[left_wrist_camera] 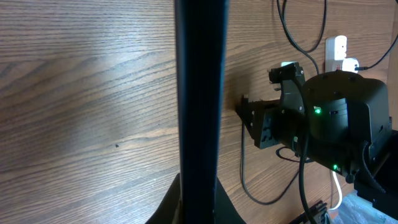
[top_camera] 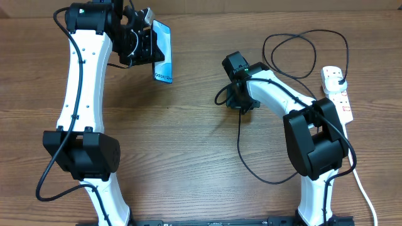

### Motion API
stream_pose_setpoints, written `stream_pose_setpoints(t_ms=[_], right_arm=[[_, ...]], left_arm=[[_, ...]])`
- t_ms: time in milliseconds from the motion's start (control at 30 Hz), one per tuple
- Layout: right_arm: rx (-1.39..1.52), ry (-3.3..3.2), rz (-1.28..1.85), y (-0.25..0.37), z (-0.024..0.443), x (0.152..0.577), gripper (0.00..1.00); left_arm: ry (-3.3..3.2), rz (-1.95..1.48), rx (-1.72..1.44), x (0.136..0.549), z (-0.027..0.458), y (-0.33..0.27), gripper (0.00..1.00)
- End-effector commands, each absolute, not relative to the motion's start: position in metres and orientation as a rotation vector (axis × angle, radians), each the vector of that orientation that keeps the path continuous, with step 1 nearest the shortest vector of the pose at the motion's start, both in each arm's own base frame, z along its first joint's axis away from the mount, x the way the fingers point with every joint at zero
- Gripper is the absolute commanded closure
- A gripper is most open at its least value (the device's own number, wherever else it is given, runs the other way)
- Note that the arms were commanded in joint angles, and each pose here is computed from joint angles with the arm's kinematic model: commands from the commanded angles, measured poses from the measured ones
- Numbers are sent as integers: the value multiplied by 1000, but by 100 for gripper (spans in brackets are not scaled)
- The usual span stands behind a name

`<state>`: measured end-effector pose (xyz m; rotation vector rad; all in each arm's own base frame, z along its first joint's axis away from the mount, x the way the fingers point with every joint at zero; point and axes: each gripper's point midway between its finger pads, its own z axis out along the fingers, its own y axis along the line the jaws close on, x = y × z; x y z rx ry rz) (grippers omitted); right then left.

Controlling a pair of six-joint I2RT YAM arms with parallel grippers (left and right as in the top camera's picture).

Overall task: Plug charger to phone and switch on socket
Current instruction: 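Lower the right gripper and close it on the USB-C plug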

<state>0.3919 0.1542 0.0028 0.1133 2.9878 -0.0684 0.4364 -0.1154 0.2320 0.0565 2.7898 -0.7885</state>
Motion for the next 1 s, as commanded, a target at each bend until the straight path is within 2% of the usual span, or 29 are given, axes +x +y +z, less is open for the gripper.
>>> stream_pose_setpoints(t_ms=[0, 200, 800, 967], right_arm=[[121, 3027, -112, 147, -14, 386, 75], [146, 3032, -116, 141, -14, 387, 81], [178, 3059, -86, 140, -15, 383, 83], [195, 3057, -85, 140, -15, 383, 88]], left_arm=[[2768, -806, 61, 436, 240, -119, 96], [2769, -806, 61, 436, 240, -118, 96], [2769, -807, 61, 436, 240, -119, 96], [2769, -807, 61, 436, 240, -119, 96]])
